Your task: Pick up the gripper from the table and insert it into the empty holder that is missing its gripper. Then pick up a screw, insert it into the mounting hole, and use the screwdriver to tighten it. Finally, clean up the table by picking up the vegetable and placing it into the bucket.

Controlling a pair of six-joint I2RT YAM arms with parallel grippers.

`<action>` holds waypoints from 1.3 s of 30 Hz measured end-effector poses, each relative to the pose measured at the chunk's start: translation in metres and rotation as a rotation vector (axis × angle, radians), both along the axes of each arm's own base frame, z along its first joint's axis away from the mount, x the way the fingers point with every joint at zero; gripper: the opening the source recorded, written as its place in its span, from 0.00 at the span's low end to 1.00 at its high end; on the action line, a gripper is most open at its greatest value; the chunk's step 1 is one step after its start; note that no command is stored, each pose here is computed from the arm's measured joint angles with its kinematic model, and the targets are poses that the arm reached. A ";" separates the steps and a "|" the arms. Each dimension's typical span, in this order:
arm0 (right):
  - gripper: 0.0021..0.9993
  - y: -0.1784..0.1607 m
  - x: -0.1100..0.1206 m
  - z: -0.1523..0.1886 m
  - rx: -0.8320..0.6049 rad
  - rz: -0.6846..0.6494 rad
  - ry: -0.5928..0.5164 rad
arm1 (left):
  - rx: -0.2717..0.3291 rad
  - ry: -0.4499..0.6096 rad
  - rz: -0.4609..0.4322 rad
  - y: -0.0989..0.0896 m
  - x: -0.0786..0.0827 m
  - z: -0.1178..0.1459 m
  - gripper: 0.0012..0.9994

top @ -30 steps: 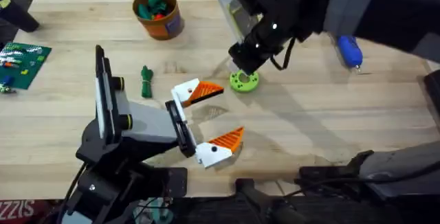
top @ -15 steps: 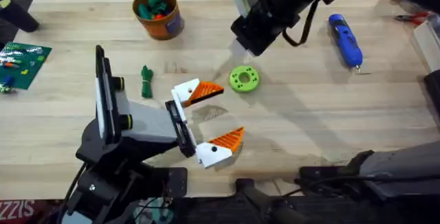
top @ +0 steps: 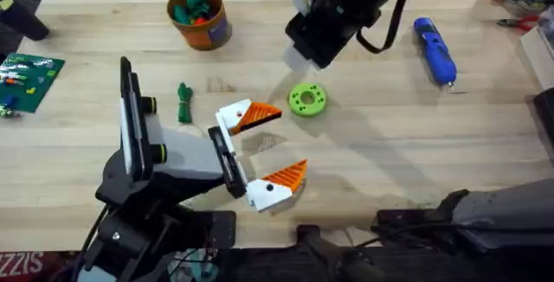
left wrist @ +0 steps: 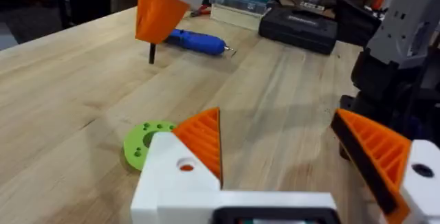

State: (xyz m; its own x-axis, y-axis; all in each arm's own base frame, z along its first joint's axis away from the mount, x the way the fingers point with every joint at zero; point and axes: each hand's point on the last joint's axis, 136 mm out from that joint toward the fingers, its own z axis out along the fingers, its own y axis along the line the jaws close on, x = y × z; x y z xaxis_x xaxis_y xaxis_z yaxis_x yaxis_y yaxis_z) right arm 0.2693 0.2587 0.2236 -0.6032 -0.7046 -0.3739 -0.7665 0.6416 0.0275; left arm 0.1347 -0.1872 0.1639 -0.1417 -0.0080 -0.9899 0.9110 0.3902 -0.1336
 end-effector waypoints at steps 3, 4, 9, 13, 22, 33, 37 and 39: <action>0.00 0.005 -0.007 0.000 -0.003 0.023 0.003 | 0.000 0.000 0.000 0.000 0.000 0.000 0.99; 0.00 0.008 -0.009 0.001 -0.002 0.032 0.003 | 0.000 0.000 0.000 0.000 0.000 0.000 0.99; 0.00 0.025 -0.024 0.007 0.010 0.094 -0.011 | 0.000 0.000 0.000 0.000 0.000 0.000 0.99; 0.00 0.046 -0.043 0.019 0.035 0.170 -0.035 | 0.000 0.000 0.000 0.000 0.000 0.000 0.99; 0.00 0.079 -0.073 0.042 0.110 0.291 -0.066 | 0.000 0.000 0.000 0.000 0.000 0.000 0.99; 0.00 0.084 -0.084 0.043 0.147 0.326 -0.024 | 0.000 0.000 0.000 0.000 0.000 0.000 0.99; 0.00 0.082 -0.086 0.042 0.138 0.334 -0.015 | 0.000 0.000 0.000 0.000 0.000 0.000 0.99; 0.00 0.082 -0.086 0.041 0.135 0.340 -0.016 | 0.000 0.000 0.000 0.000 0.000 0.000 0.99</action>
